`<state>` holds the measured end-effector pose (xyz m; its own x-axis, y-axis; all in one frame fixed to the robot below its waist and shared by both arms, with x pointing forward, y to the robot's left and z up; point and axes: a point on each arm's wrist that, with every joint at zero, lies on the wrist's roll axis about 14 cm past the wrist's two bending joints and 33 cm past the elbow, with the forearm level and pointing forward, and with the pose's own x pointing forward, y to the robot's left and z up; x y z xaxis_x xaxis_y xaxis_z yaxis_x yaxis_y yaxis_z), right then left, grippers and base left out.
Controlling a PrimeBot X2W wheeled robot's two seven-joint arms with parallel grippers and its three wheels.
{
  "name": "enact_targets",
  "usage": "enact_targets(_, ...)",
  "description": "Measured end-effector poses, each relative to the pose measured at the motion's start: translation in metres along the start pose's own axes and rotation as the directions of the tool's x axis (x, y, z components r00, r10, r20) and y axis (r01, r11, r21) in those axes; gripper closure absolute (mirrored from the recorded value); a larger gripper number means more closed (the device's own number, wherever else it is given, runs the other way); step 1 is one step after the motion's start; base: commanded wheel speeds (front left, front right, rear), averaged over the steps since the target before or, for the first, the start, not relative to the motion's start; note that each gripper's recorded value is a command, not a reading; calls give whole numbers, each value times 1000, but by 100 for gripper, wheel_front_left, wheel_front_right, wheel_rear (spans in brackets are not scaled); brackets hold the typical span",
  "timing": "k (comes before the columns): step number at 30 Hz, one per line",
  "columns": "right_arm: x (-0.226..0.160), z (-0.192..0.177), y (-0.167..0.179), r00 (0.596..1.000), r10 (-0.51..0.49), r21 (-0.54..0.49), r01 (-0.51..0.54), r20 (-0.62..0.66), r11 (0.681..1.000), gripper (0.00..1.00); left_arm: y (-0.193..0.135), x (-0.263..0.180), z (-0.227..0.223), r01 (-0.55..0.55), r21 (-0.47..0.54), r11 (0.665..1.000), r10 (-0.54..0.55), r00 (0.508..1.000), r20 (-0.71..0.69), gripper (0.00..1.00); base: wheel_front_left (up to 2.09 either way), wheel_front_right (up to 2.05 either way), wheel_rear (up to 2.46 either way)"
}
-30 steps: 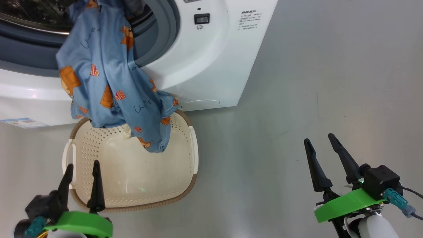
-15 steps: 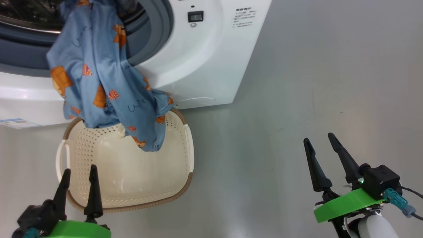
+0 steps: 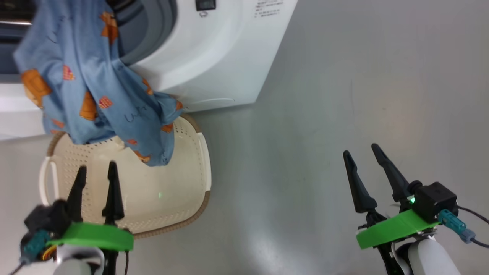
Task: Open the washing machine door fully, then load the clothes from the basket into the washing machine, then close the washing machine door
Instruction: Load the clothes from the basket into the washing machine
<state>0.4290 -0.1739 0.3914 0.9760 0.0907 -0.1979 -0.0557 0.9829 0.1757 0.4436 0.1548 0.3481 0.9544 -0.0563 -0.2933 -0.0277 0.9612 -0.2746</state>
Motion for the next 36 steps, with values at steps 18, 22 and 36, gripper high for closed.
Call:
enact_targets(18,21,-30,-21,997,-39,-20,38,-64,999,0,1,75,-52,-56,-118,991,43,993,-110,0,0,0,0)
enact_targets(22,22,-35,-25,996,-45,-26,44,-76,999,0,4,84,-55,-67,-120,990,54,992,-113,0,0,0,0)
enact_targets(36,22,-41,-30,994,-56,-33,53,-94,998,0,-14,113,-41,-19,-140,990,10,998,-63,0,0,0,0)
